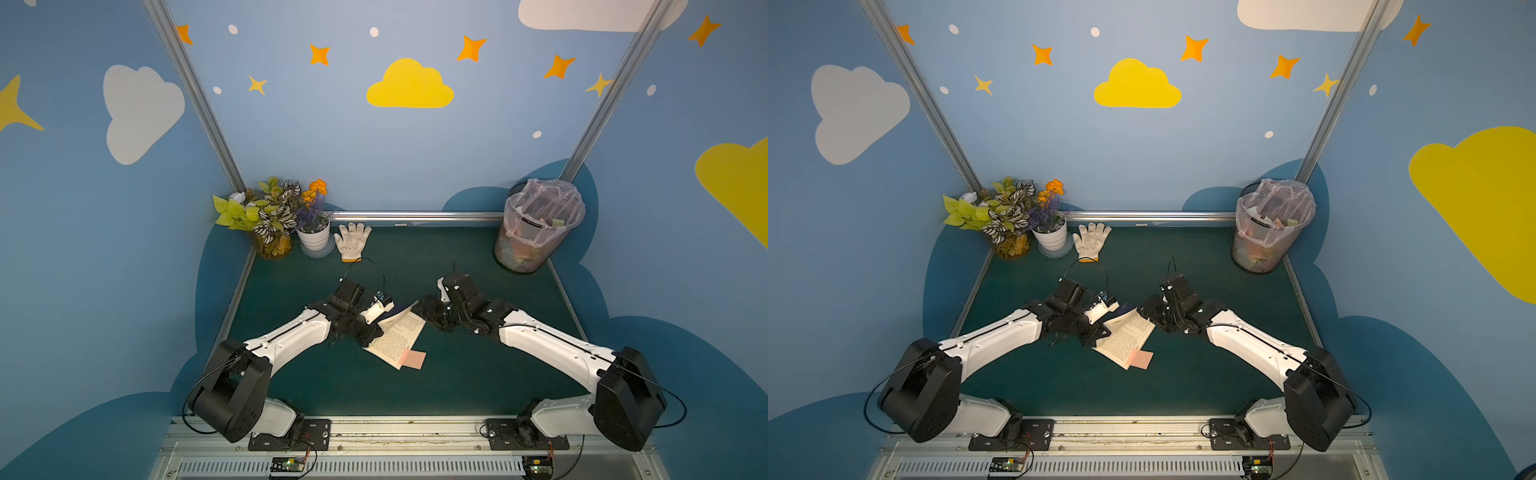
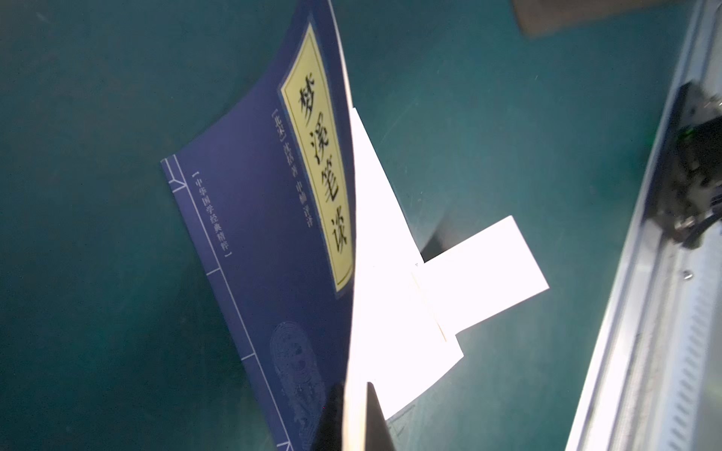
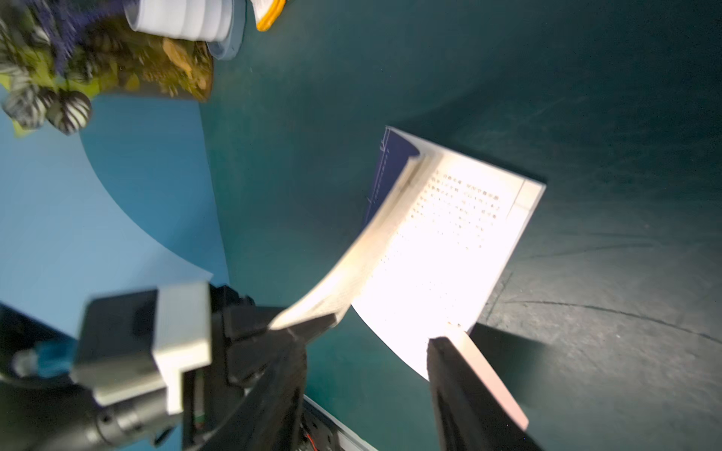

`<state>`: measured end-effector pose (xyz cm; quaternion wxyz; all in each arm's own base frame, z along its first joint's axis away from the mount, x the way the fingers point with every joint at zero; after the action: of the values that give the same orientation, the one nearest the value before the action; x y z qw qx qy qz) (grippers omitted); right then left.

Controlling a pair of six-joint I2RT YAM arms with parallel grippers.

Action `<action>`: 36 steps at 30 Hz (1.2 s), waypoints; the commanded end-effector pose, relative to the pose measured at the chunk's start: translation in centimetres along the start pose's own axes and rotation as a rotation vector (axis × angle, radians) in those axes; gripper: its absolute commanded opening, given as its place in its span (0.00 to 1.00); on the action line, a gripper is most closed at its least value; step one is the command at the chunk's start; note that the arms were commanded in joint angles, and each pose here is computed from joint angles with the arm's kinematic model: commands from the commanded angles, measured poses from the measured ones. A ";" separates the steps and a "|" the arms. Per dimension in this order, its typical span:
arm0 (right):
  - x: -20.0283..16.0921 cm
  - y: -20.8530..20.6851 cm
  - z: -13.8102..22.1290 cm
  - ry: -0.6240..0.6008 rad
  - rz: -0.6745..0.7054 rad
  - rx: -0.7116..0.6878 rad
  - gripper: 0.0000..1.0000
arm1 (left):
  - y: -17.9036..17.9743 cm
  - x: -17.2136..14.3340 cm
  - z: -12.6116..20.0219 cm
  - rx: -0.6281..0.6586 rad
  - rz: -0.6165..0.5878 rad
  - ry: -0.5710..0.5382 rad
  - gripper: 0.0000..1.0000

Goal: Peel off the used sticky note
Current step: Tear off the note from the book.

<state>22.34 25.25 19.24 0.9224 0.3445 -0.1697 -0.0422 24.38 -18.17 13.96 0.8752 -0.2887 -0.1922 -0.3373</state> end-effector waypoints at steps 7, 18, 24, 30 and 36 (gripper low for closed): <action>-3.4 -0.3 -6.6 0.141 0.103 -0.136 0.01 | 0.9 0.2 0.6 -0.185 0.180 -0.013 0.03; -5.0 -3.6 -12.0 0.239 0.049 -0.259 0.00 | 4.4 -0.8 1.2 -0.198 0.309 -0.044 0.03; -5.0 -3.4 -11.8 0.248 0.048 -0.247 0.00 | 5.9 -1.3 0.6 -0.173 0.391 -0.008 0.03; -3.6 -0.5 -9.5 0.214 0.113 -0.186 0.06 | 6.6 -1.4 0.0 -0.167 0.430 0.027 0.03; -1.8 1.3 -5.3 0.138 0.164 -0.160 0.18 | 6.9 -1.5 0.0 -0.165 0.444 0.027 0.03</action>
<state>22.21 30.74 12.28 0.9628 0.2506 -0.0962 0.0317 28.19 -14.02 11.69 0.8863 -0.4158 -0.1032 -0.1761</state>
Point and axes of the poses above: each gripper's point midway between its finger pads, its own z axis back along the fingers, its own y axis along the line the jaws close on, x = y × z, the point moved 7 cm from there along z, back along the fingers, and after that the axes turned 6 degrees about z, right-handed, at the moved point
